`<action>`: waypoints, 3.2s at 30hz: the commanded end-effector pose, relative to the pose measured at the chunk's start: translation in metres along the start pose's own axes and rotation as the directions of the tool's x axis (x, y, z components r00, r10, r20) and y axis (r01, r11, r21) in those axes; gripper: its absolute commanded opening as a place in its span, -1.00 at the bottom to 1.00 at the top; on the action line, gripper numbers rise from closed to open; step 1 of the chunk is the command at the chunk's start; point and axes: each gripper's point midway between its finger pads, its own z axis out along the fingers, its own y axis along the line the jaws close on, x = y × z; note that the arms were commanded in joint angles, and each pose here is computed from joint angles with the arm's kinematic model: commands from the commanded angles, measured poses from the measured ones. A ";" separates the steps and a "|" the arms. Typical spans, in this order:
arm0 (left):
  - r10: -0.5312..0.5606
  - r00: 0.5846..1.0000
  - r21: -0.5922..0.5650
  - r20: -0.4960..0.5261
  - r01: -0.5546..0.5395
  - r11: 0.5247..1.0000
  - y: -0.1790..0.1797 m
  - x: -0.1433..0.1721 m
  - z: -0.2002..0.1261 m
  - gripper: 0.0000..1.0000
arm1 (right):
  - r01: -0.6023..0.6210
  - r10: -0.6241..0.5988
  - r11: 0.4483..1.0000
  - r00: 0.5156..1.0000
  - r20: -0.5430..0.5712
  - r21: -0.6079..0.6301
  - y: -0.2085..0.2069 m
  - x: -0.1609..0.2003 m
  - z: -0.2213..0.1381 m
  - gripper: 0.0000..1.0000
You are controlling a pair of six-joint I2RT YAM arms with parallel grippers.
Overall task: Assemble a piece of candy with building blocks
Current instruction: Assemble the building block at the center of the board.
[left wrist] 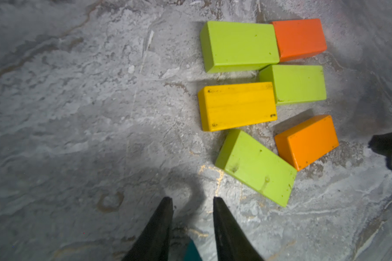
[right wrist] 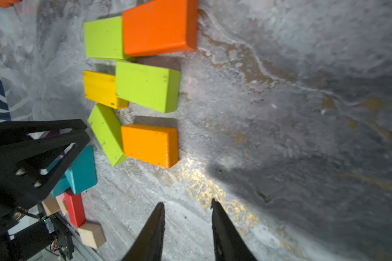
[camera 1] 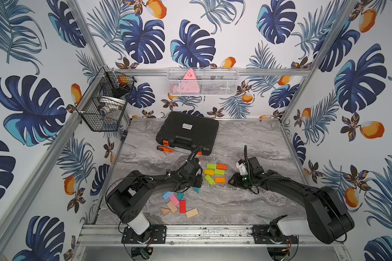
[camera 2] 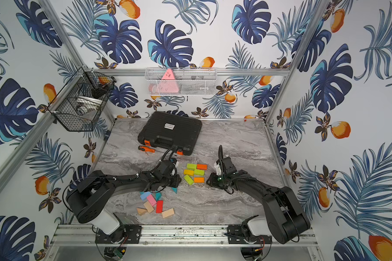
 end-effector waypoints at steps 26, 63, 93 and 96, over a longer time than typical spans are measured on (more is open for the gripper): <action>-0.070 0.994 -0.103 -0.083 0.061 0.993 0.041 0.033 -0.004 -0.30 | 0.114 -0.111 0.993 0.985 -0.134 0.016 0.071 0.038 0.074 -0.67; -0.070 0.992 0.010 -0.108 0.072 0.997 0.022 0.038 0.003 -0.30 | 0.110 -0.109 0.993 0.994 -0.016 0.039 0.074 0.008 0.060 -0.64; -0.069 0.991 0.026 -0.112 0.072 0.997 0.018 0.039 0.006 -0.32 | 0.133 -0.141 0.989 0.981 -0.135 -0.066 0.070 0.028 0.060 -0.64; -0.064 0.991 0.022 -0.114 0.067 0.997 0.018 0.039 0.004 -0.32 | 0.128 -0.132 0.991 0.981 -0.142 -0.043 0.069 0.027 0.067 -0.64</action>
